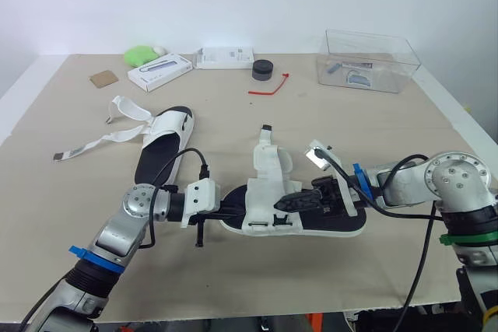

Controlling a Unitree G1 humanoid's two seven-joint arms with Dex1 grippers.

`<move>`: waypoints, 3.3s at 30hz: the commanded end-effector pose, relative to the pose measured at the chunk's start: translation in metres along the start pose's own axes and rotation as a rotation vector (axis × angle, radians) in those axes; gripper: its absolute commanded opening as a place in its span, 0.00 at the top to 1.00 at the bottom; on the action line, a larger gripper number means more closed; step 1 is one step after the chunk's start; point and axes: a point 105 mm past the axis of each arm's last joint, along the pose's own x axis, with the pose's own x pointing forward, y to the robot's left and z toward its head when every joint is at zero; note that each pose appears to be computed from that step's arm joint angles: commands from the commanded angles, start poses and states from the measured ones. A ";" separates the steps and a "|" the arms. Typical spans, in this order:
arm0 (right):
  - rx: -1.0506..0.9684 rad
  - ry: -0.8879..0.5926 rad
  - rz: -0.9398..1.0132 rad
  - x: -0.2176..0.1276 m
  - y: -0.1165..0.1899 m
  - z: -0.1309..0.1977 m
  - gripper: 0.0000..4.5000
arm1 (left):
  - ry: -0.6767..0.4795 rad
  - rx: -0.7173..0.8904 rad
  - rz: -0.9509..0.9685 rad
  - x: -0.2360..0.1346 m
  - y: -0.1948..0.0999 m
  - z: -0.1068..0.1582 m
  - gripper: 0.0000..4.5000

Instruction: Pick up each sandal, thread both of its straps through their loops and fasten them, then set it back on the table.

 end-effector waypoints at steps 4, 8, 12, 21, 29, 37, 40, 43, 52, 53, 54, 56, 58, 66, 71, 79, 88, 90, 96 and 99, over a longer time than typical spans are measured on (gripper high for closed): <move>-0.090 0.014 0.022 -0.002 0.013 0.002 0.99 | 0.026 -0.004 -0.002 0.001 0.000 -0.005 1.00; -0.108 0.020 0.002 -0.005 0.013 0.001 0.99 | 0.031 -0.005 0.003 0.001 0.000 -0.006 1.00; -0.115 0.025 -0.007 -0.006 0.014 -0.003 0.99 | 0.035 -0.004 0.002 0.001 0.000 -0.007 1.00; -0.095 0.010 -0.009 -0.009 0.015 -0.007 0.99 | 0.044 -0.002 -0.002 0.001 0.000 -0.008 1.00; -0.099 0.015 0.019 -0.001 0.025 -0.018 0.99 | 0.044 0.002 -0.002 0.002 0.000 -0.008 1.00; -0.174 -0.051 -0.026 -0.012 0.026 0.002 0.50 | 0.048 0.004 -0.007 0.002 0.001 -0.009 1.00; -0.202 -0.089 -0.049 -0.016 0.024 0.019 0.50 | 0.047 0.005 -0.008 0.003 0.001 -0.009 1.00; -0.208 -0.112 -0.048 -0.016 0.024 0.030 0.50 | 0.046 0.008 -0.010 0.004 0.001 -0.010 1.00; -0.173 -0.115 -0.057 -0.007 0.014 0.031 0.83 | 0.048 0.006 -0.005 0.003 0.000 -0.012 1.00; -0.170 -0.110 -0.049 -0.007 0.015 0.028 0.94 | 0.050 0.004 -0.003 0.003 -0.001 -0.012 1.00; -0.168 -0.105 -0.043 -0.007 0.016 0.026 0.95 | 0.052 0.002 0.000 0.002 -0.001 -0.013 1.00; -0.165 -0.075 -0.012 -0.006 0.022 0.014 0.98 | 0.057 -0.001 0.005 0.001 -0.001 -0.014 1.00; -0.165 -0.049 0.003 -0.005 0.026 0.003 0.98 | 0.061 -0.001 0.010 0.000 0.000 -0.015 1.00; -0.195 -0.026 0.047 -0.006 0.042 -0.009 0.98 | 0.063 0.000 0.010 0.002 0.000 -0.015 1.00; -0.273 -0.007 -0.030 -0.016 0.036 -0.005 0.67 | 0.061 0.001 0.005 0.003 0.001 -0.015 1.00; -0.261 0.016 0.056 -0.043 0.041 -0.017 0.11 | 0.065 0.005 0.020 0.000 0.006 -0.015 1.00; -0.202 0.051 0.050 -0.013 0.022 -0.057 0.11 | 0.071 0.011 0.038 -0.002 0.014 -0.014 1.00; -0.202 -0.004 0.019 -0.011 0.013 -0.048 0.11 | 0.078 0.015 0.043 -0.004 0.015 -0.015 1.00; -0.243 -0.035 0.012 -0.009 0.011 -0.034 0.11 | 0.093 0.022 0.070 -0.008 0.020 -0.016 1.00; -0.260 -0.042 0.020 -0.005 0.012 -0.028 0.11 | 0.103 0.035 0.109 -0.009 0.026 -0.017 1.00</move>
